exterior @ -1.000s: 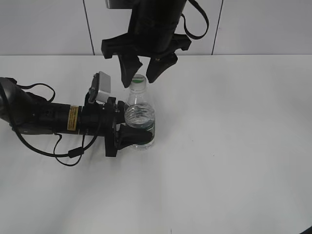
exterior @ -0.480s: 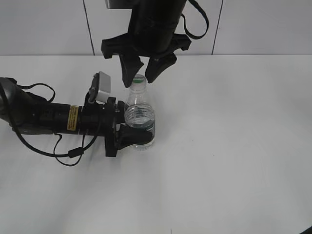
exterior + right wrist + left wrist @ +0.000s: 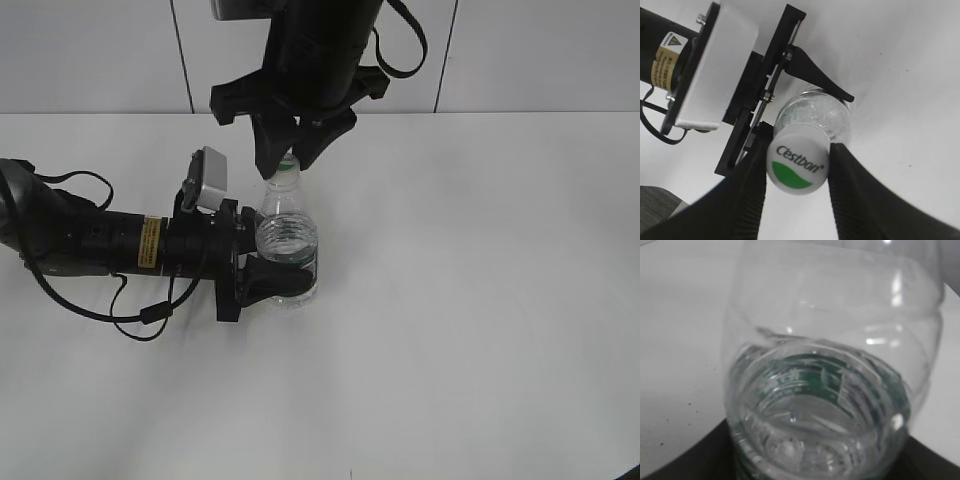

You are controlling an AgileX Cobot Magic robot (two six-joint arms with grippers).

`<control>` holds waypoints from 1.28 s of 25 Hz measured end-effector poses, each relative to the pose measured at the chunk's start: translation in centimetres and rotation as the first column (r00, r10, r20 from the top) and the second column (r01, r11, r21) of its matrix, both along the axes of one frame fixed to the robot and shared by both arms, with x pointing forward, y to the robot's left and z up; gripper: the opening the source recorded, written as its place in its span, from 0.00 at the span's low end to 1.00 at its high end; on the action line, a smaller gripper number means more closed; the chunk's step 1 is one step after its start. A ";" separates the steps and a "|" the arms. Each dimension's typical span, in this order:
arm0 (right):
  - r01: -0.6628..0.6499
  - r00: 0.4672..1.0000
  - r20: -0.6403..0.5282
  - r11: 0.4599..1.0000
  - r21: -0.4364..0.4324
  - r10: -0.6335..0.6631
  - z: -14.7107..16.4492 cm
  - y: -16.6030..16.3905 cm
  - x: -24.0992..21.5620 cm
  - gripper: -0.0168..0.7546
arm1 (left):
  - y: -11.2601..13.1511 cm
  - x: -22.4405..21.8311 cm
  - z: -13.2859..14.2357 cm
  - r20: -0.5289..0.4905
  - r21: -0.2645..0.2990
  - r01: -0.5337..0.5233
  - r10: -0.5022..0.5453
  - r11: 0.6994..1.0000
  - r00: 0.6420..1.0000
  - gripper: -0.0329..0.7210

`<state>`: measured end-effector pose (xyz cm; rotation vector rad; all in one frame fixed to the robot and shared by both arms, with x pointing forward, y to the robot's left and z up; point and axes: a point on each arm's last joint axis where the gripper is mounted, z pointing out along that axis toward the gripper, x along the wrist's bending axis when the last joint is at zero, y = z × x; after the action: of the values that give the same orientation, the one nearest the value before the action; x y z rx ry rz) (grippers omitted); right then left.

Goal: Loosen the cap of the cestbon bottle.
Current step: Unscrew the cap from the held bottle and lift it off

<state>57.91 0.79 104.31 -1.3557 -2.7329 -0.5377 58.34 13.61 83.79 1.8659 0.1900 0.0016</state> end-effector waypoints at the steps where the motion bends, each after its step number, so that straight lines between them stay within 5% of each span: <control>1: -0.018 1.000 0.006 1.000 -0.002 0.018 0.0 0.0 0.0 0.40 | 0.0 0.0 0.0 0.000 0.000 0.000 0.000 1.000 1.000 0.59; 13: -0.324 0.937 0.111 0.944 -0.070 0.330 0.0 -0.1 0.1 0.40 | 0.0 0.0 0.0 0.000 0.000 0.000 0.000 1.000 1.000 0.59; 17: -0.511 0.835 0.163 0.851 -0.126 0.526 0.0 -0.1 0.0 0.40 | 0.0 0.0 0.0 0.000 0.000 0.000 0.000 1.000 1.000 0.59; 23: -0.742 0.591 0.217 0.629 -0.231 0.777 0.0 -0.1 0.1 0.40 | 0.0 0.0 0.0 0.001 0.001 0.001 -0.001 1.000 1.000 0.59; 32: -0.800 0.488 0.225 0.535 -0.273 0.844 0.0 -0.1 0.1 0.40 | 0.0 0.0 0.0 0.001 0.001 0.001 -0.001 1.000 1.000 0.59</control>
<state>57.99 0.71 104.30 0.2401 -3.2426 -0.5075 58.33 13.58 83.78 1.8668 0.1887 0.0020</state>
